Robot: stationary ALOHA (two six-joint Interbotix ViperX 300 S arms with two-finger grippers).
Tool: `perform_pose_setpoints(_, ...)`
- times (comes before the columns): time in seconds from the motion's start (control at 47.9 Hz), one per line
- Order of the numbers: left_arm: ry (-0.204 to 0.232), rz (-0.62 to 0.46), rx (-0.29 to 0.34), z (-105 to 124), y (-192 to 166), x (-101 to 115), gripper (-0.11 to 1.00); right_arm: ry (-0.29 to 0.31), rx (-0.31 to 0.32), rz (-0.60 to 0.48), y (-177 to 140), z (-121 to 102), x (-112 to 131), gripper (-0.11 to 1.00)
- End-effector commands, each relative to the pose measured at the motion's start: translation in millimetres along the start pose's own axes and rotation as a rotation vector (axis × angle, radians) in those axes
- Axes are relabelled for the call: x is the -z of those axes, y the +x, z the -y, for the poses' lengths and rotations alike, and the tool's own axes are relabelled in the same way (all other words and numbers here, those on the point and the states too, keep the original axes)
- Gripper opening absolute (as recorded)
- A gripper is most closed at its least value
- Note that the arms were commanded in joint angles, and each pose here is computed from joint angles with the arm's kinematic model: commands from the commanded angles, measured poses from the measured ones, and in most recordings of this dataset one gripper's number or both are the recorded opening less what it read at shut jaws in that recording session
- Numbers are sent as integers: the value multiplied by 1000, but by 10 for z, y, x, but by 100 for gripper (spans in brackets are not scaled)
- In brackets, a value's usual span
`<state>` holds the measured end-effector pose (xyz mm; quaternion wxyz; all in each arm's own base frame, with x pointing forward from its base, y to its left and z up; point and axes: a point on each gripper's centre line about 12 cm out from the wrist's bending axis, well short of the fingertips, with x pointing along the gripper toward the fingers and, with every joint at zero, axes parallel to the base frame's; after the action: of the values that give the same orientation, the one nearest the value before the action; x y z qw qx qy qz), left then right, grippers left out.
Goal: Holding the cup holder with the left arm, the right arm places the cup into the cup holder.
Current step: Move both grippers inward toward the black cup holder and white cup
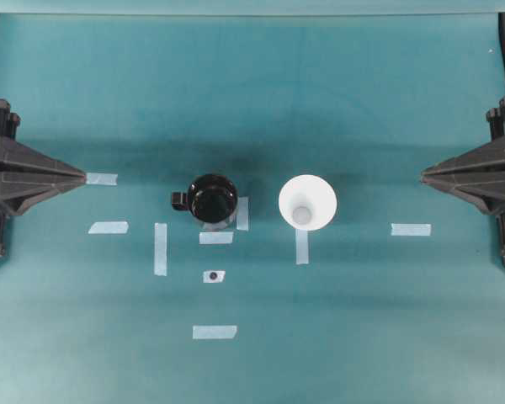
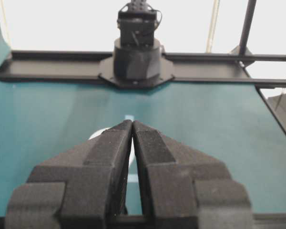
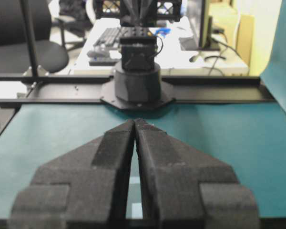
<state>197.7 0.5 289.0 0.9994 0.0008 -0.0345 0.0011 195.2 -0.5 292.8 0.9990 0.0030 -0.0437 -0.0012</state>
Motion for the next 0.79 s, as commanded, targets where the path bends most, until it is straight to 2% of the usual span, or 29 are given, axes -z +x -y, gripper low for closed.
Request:
perform_pose_setpoints(0.0, -37, 6, -4, -10, 91, -81, 16, 4, 9, -1, 38, 17, 10, 16)
perform_pose_setpoints(0.063, -71, -15, -3, -7, 141, -44, 10, 35, 15, 13, 8, 25, 43, 17)
perform_pose_setpoints(0.125, -97, -41, -4, -7, 204, -1, 4, 89, 21, 41, -26, 34, 53, 8)
perform_pose_setpoints(0.23, -99, -67, -5, -8, 301, 22, 3, 163, 19, 95, -64, 39, 22, 3)
perform_pose_setpoints(0.313, -96, -93, -7, -11, 384, 48, 3, 200, 20, 81, -69, 41, 46, 2)
perform_pose_setpoints(0.522, -95, -276, -18, -14, 552, 230, 3, 258, 63, -114, -7, 86, 166, 2)
perform_pose_setpoints(0.648, -84, -369, -21, -16, 618, 282, 3, 299, 113, -257, 56, 145, 196, 2)
perform_pose_setpoints(0.773, -67, -440, -20, -14, 652, 346, 3, 313, 145, -363, 116, 183, 245, 2)
